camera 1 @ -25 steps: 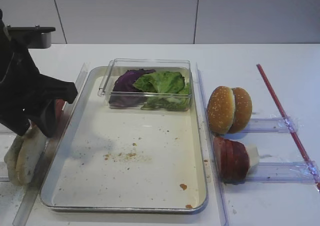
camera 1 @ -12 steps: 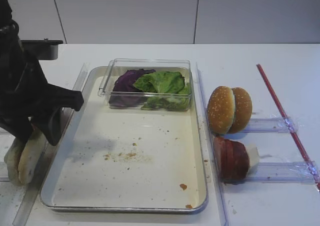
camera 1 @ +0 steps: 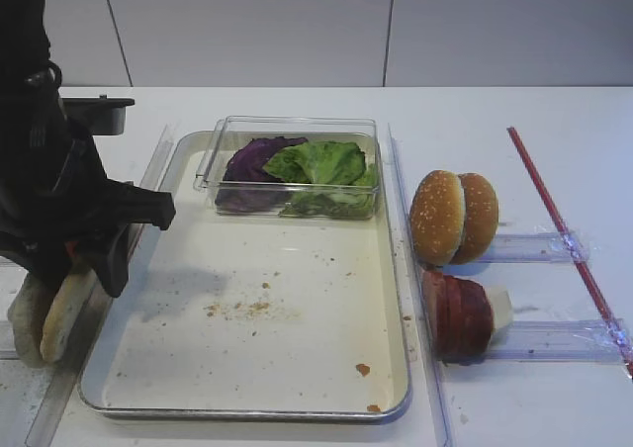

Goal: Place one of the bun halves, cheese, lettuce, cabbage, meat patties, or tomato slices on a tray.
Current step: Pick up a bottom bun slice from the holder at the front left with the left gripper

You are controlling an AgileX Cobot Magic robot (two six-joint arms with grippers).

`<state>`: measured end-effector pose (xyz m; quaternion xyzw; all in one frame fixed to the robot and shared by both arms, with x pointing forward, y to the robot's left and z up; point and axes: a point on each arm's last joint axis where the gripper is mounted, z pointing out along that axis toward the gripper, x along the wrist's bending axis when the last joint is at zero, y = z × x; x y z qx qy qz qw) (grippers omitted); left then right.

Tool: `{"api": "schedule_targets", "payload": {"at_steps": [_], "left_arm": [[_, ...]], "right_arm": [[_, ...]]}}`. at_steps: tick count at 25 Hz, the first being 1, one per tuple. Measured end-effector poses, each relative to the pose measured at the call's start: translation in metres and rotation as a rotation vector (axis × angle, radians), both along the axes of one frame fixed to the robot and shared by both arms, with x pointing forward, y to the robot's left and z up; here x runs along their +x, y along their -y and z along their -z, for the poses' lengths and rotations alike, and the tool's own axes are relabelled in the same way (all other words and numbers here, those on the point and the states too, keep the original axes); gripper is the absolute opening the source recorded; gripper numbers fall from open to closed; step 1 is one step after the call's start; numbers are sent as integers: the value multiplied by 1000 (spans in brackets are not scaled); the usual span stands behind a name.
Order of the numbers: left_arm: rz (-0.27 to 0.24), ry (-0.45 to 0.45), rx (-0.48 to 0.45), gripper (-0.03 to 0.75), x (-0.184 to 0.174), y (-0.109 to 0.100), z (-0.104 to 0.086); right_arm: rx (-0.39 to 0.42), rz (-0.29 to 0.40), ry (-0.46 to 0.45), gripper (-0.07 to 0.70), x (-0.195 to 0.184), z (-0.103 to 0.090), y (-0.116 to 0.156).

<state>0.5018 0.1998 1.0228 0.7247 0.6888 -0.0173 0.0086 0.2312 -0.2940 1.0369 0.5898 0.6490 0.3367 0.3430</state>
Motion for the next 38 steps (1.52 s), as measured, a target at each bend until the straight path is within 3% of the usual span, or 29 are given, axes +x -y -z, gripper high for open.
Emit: {"api": "schedule_targets", "payload": {"at_steps": [5,11,19,38], "left_arm": [[-14,1,1,323,0,0,0],[-26,3,10,195,0,-1,0],[-24,10,27,99,1,-2,0],[-29,15,36,71,1,-3,-1]], "right_arm": [[0,0,0,691,0,0,0],[0,0,0,691,0,0,0],[2,1,0,691,0,0,0],[2,1,0,694,0,0,0]]}}
